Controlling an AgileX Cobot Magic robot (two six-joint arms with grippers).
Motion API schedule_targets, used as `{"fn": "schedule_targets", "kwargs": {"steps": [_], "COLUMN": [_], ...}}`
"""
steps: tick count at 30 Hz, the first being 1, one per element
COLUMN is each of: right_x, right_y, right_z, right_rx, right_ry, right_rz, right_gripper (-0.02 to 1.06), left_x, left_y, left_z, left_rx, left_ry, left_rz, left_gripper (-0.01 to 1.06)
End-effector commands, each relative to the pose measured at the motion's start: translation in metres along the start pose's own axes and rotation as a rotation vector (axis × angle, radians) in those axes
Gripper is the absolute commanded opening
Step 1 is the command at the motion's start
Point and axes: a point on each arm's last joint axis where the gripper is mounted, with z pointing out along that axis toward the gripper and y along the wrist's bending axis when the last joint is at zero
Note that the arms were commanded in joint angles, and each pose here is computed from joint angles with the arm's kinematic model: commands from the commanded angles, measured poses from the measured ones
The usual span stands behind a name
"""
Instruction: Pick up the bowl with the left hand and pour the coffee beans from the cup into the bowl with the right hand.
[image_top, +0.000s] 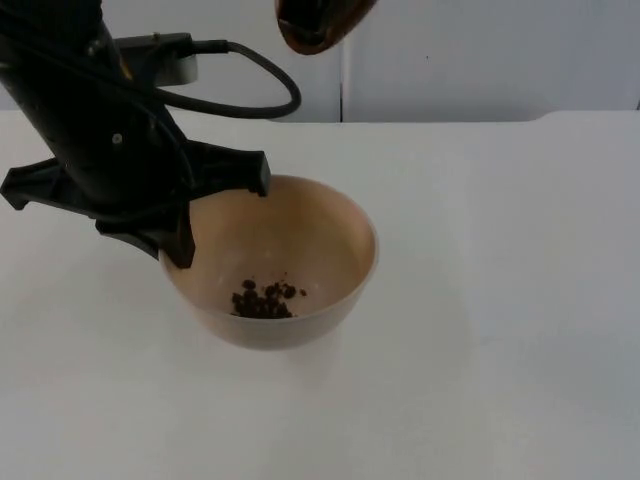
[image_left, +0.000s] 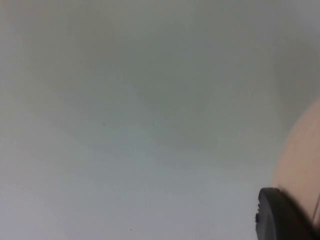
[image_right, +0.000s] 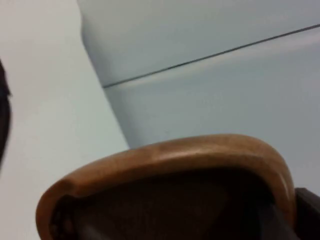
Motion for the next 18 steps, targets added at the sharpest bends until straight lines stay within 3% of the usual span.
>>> {"fn": "schedule_targets", "kwargs": {"steps": [1, 9, 18], "right_x": [-0.002, 0.003, 0.025], "right_y": [-0.010, -0.014, -0.016], "right_z": [-0.003, 0.004, 0.028], "right_rx": [-0.029, -0.121, -0.301], "right_ry": [-0.018, 0.015, 0.115], "right_rz": [0.068, 0.107, 0.226], "right_gripper": [0.00, 0.00, 0.00], "left_x": [-0.002, -0.002, -0.002], "left_y": [-0.003, -0.003, -0.003], "left_z": [-0.003, -0.003, -0.003], "left_rx": [0.008, 0.008, 0.009], "left_ry": [-0.024, -0.024, -0.027], "left_rz": [0.009, 0.009, 0.009], "left_gripper": [0.00, 0.00, 0.00]}}
